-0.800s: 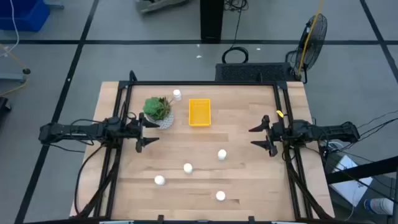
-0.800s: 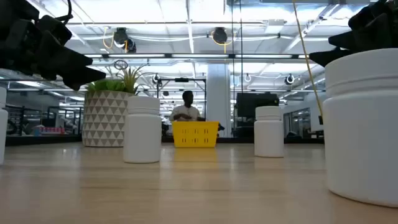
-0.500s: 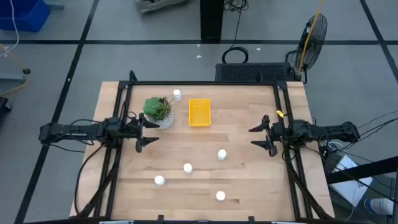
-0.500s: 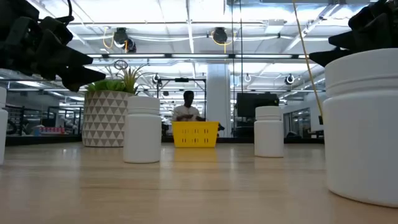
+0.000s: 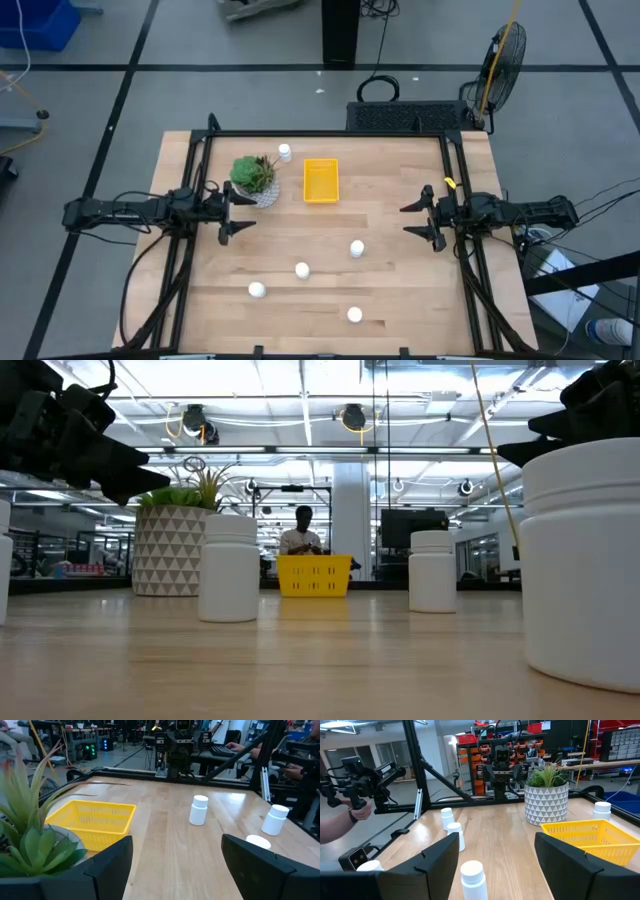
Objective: Pick and place pill bottles into a basket
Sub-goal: Put the white pill bottle into the yellow bin
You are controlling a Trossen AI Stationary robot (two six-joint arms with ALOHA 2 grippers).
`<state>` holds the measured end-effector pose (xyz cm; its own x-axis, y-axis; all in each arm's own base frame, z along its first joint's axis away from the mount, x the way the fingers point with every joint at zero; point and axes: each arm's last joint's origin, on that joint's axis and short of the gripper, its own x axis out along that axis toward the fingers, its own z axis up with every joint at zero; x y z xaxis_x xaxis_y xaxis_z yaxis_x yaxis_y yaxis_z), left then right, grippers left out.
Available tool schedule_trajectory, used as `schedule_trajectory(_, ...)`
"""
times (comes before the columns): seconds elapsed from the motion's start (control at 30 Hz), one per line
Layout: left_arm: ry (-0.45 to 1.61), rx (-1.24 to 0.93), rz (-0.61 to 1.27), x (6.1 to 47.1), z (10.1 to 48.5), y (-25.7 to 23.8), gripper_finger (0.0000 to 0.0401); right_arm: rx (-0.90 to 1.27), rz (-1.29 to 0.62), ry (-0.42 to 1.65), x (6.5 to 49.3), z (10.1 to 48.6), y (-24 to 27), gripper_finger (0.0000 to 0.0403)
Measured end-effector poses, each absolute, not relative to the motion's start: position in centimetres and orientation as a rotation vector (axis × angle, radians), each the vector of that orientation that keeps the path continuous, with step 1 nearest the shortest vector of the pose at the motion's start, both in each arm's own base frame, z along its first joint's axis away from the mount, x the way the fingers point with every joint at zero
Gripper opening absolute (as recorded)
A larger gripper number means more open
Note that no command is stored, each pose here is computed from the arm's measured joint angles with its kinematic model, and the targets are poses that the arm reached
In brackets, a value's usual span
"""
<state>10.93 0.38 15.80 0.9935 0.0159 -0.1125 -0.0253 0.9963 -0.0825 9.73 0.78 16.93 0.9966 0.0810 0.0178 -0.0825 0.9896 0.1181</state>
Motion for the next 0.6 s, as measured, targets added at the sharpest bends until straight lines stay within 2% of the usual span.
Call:
schedule_trajectory(0.47, 0.112, -0.100, 0.021, 10.94, 15.80, 0.37, 0.0310, 0.137, 0.082, -0.014, 9.73, 16.95, 0.78, 0.0251)
schedule_trajectory(0.6, 0.091, -0.138, 0.020, 10.96, 15.98, 0.37, 0.0310, 0.160, 0.091, -0.080, 9.68, 17.61, 0.79, 0.0251)
